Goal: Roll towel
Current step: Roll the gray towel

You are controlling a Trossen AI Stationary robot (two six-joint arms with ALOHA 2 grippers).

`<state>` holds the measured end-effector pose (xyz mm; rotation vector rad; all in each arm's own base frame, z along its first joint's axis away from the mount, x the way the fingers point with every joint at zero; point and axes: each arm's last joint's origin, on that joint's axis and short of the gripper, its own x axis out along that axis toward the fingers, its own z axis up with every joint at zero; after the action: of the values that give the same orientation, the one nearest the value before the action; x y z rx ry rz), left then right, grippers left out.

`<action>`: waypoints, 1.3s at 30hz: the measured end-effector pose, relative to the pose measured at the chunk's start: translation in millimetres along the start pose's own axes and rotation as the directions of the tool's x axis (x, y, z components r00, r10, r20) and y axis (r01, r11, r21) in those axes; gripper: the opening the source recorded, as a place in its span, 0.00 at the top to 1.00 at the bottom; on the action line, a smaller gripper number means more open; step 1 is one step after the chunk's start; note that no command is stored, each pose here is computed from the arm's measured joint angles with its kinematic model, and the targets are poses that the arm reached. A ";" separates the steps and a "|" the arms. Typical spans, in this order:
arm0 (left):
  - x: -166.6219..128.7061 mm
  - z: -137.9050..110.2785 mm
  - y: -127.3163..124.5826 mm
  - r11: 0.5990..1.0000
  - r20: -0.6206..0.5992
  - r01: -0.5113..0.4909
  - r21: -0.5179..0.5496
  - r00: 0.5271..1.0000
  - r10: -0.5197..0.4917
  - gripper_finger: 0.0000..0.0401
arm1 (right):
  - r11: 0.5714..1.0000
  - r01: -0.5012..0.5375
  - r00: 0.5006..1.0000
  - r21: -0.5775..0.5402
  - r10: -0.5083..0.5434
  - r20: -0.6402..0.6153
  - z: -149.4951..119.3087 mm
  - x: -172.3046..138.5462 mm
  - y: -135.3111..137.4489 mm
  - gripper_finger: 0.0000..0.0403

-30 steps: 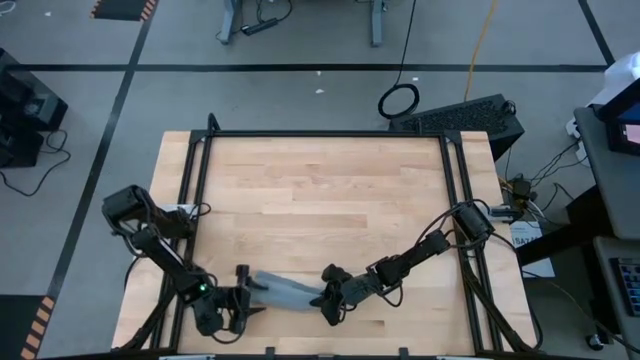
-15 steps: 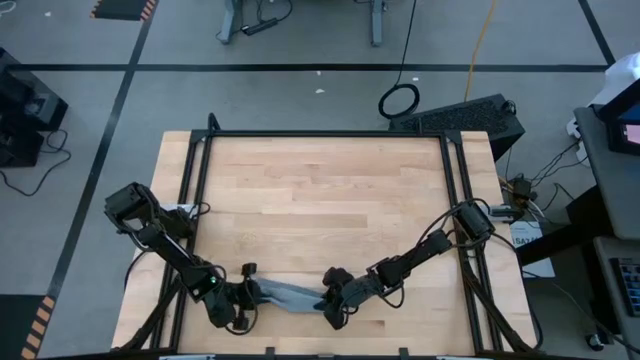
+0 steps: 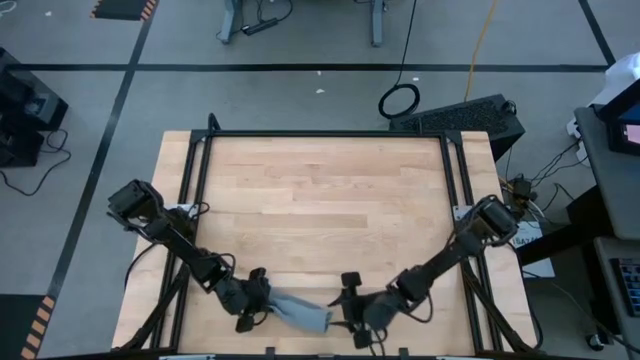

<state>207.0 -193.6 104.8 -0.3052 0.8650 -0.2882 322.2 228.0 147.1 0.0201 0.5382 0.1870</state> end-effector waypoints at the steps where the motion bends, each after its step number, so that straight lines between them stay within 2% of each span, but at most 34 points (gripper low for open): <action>1: -0.1 2.1 1.5 1.000 -0.003 0.009 -0.026 1.000 -0.009 0.97 | 0.999 0.024 0.999 -0.030 -0.023 0.026 -0.2 -1.7 5.0 0.50; 3: -0.9 5.4 4.6 0.997 -0.009 0.012 -0.072 1.000 -0.013 0.97 | 0.995 0.091 0.995 -0.052 -0.088 0.044 -5.6 -2.8 11.4 0.47; 6: -0.3 8.6 8.3 0.994 -0.021 0.025 -0.103 0.999 -0.027 0.96 | 0.994 0.099 0.994 -0.038 -0.097 0.044 -10.2 -5.7 18.8 0.42; 13: 0.9 15.1 16.4 0.988 -0.018 0.019 -0.154 1.000 -0.022 0.96 | 0.989 0.121 0.989 0.088 -0.128 0.070 -16.3 0.0 21.7 0.28; 18: 1.3 18.0 20.1 0.985 -0.029 0.031 -0.168 0.999 -0.036 0.96 | 0.972 0.110 0.986 0.209 -0.133 0.098 -23.7 12.6 19.1 0.27; 23: 1.5 19.3 21.8 0.984 -0.038 0.041 -0.175 0.998 -0.048 0.96 | 0.959 0.106 0.987 0.262 -0.134 0.092 -26.2 13.3 19.9 0.38; 27: 1.7 21.2 24.4 0.981 -0.046 0.051 -0.187 0.997 -0.060 0.96 | 0.942 0.077 0.981 0.326 -0.130 0.143 -11.4 3.4 22.1 0.49; 30: 1.9 23.9 27.5 0.975 -0.040 0.048 -0.217 0.997 -0.059 0.96 | 0.919 0.076 0.968 0.387 -0.161 0.193 -1.4 -0.9 21.5 0.58; 33: 2.1 26.0 30.4 0.972 -0.034 0.042 -0.230 0.998 -0.051 0.96 | 0.912 0.108 0.959 0.396 -0.200 0.200 0.4 0.4 21.2 0.66; 39: 2.4 28.8 34.8 0.970 -0.030 0.036 -0.240 0.999 -0.044 0.96 | 0.903 0.105 0.936 0.417 -0.232 0.266 2.0 25.0 22.6 0.83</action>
<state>235.1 -158.3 107.7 -0.5442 0.9310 -0.2268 340.4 254.8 137.6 0.3941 0.2517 -0.1018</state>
